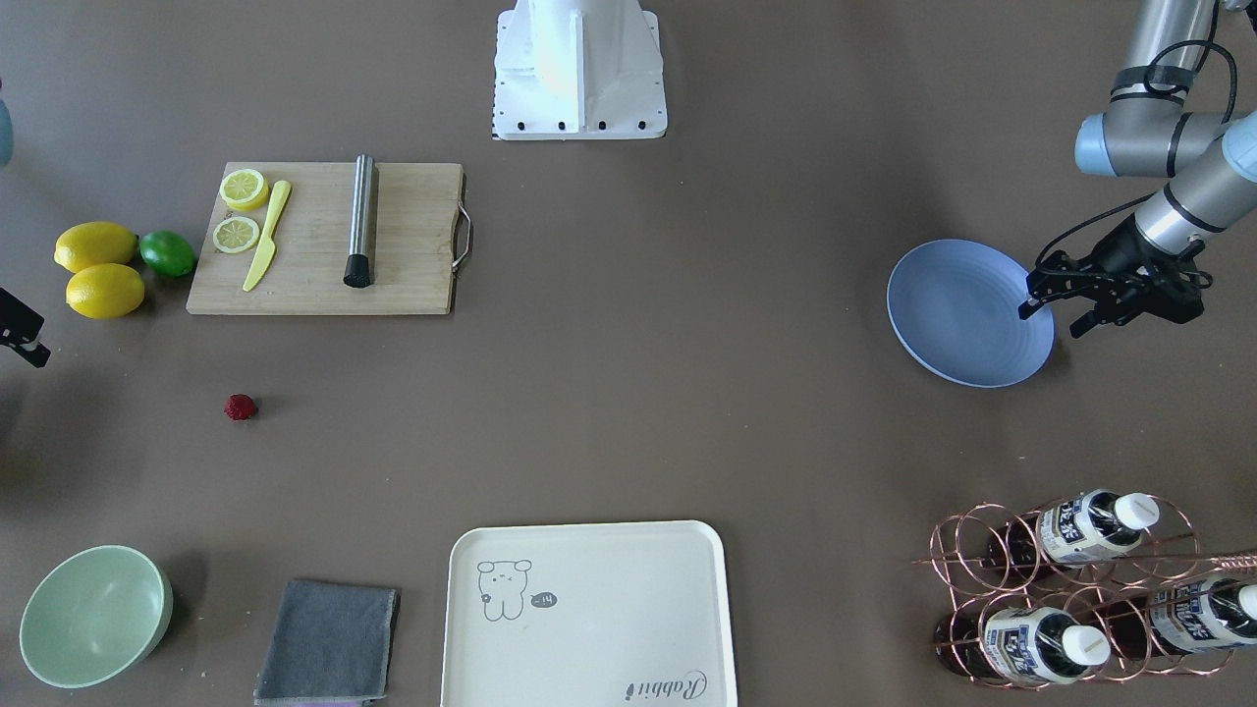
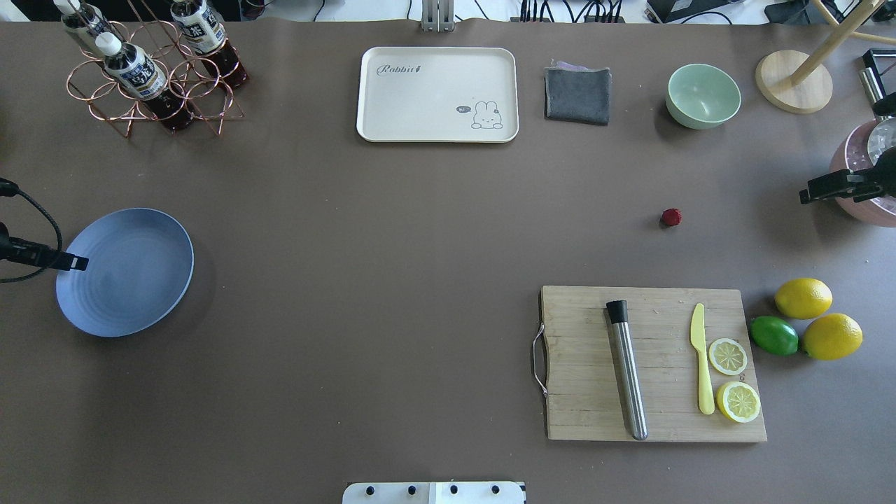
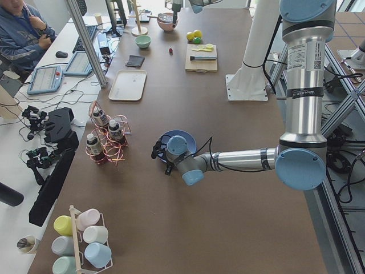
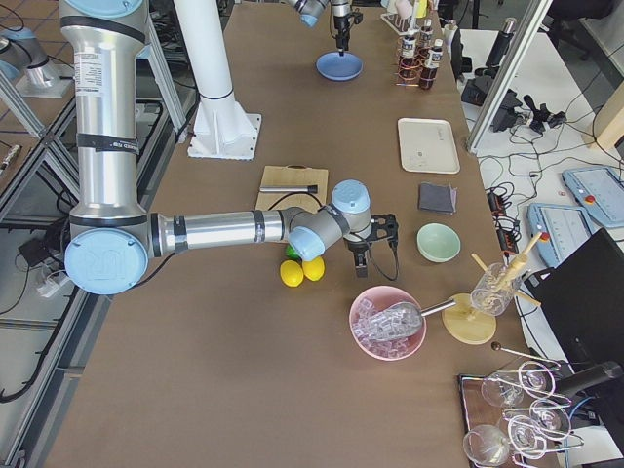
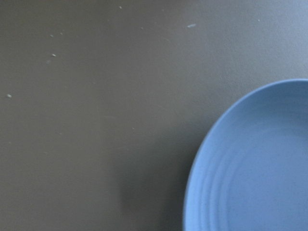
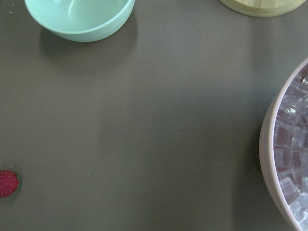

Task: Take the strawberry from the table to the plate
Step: 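Push the blue plate inward with the left gripper while the right gripper approaches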

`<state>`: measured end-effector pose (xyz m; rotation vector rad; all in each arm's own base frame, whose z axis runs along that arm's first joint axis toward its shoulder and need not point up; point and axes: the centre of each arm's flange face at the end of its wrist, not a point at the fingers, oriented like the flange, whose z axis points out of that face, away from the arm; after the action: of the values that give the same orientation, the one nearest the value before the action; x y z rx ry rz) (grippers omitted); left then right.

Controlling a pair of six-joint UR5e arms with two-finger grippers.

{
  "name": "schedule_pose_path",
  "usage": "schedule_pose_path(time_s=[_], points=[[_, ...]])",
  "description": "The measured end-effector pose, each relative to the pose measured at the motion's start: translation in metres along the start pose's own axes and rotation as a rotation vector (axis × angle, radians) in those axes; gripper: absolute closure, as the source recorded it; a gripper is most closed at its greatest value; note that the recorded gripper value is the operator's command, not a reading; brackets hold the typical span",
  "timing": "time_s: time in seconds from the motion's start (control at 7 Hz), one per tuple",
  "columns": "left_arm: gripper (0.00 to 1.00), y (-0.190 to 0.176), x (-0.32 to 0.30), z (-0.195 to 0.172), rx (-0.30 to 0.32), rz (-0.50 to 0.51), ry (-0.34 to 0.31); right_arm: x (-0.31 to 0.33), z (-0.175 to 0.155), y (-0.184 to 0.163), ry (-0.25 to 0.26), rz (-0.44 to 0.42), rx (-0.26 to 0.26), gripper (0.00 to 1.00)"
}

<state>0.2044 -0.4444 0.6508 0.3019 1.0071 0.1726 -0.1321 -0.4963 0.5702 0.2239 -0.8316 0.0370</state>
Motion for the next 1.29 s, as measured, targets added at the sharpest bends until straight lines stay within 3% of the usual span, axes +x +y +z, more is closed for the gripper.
schedule_pose_path(time_s=[0.29,0.71,1.0,1.29], points=[[1.0,-0.007,0.011,0.002,-0.001,0.005,0.026,-0.003,-0.002,-0.001,-0.003,-0.004,0.005,0.0],[1.0,-0.051,0.042,-0.019,-0.006,-0.074,0.143,-0.006,-0.006,-0.001,-0.007,-0.01,0.011,0.0],[1.0,-0.112,0.109,-0.023,0.019,-0.192,0.231,-0.007,-0.006,-0.001,-0.008,-0.01,0.011,0.0],[1.0,-0.157,0.212,0.01,0.031,-0.245,0.261,-0.009,-0.005,-0.001,-0.009,-0.012,0.009,0.0]])
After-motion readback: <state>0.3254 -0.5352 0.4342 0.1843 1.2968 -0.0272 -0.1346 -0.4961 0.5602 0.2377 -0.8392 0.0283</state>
